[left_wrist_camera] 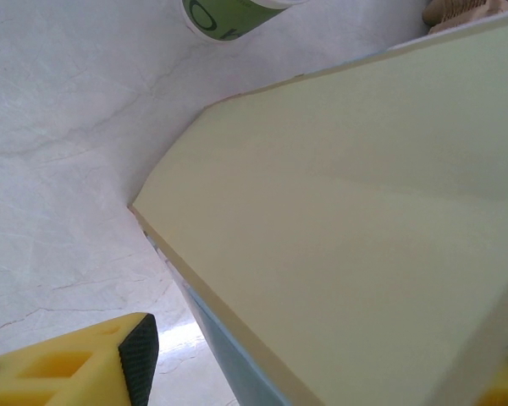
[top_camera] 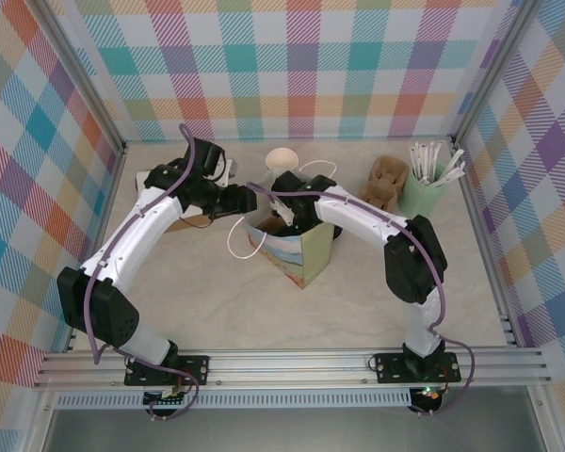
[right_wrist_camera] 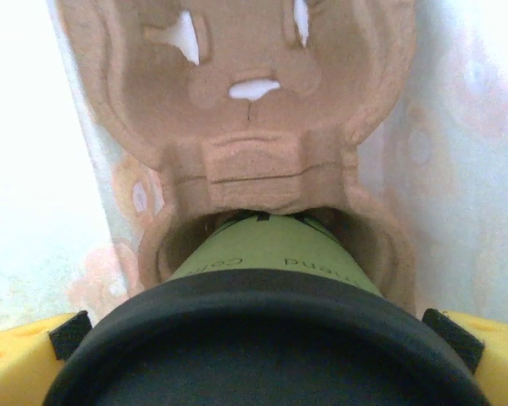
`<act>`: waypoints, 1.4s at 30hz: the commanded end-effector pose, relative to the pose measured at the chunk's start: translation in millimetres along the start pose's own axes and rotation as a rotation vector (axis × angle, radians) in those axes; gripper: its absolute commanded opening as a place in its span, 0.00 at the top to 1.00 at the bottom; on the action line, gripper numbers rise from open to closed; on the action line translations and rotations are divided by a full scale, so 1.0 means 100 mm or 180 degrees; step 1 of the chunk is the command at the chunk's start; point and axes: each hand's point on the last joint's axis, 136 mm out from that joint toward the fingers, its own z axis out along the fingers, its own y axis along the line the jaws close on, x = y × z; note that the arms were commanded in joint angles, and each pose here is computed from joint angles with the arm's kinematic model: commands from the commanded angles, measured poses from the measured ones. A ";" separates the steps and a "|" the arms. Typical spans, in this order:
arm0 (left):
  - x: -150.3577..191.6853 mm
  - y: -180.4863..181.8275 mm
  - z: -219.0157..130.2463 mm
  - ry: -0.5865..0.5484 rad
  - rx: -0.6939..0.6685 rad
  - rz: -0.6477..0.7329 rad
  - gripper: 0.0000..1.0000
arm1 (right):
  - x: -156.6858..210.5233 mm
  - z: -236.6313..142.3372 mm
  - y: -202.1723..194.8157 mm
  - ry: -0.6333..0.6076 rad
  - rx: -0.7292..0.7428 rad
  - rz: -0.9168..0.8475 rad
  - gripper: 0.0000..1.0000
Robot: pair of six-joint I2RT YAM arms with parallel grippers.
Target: Pack the takeout coffee
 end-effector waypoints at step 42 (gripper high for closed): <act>0.00 -0.10 -0.06 0.0028 0.0082 0.0129 0.24 | -0.16 -0.70 0.05 -0.0345 -0.0054 0.0069 0.00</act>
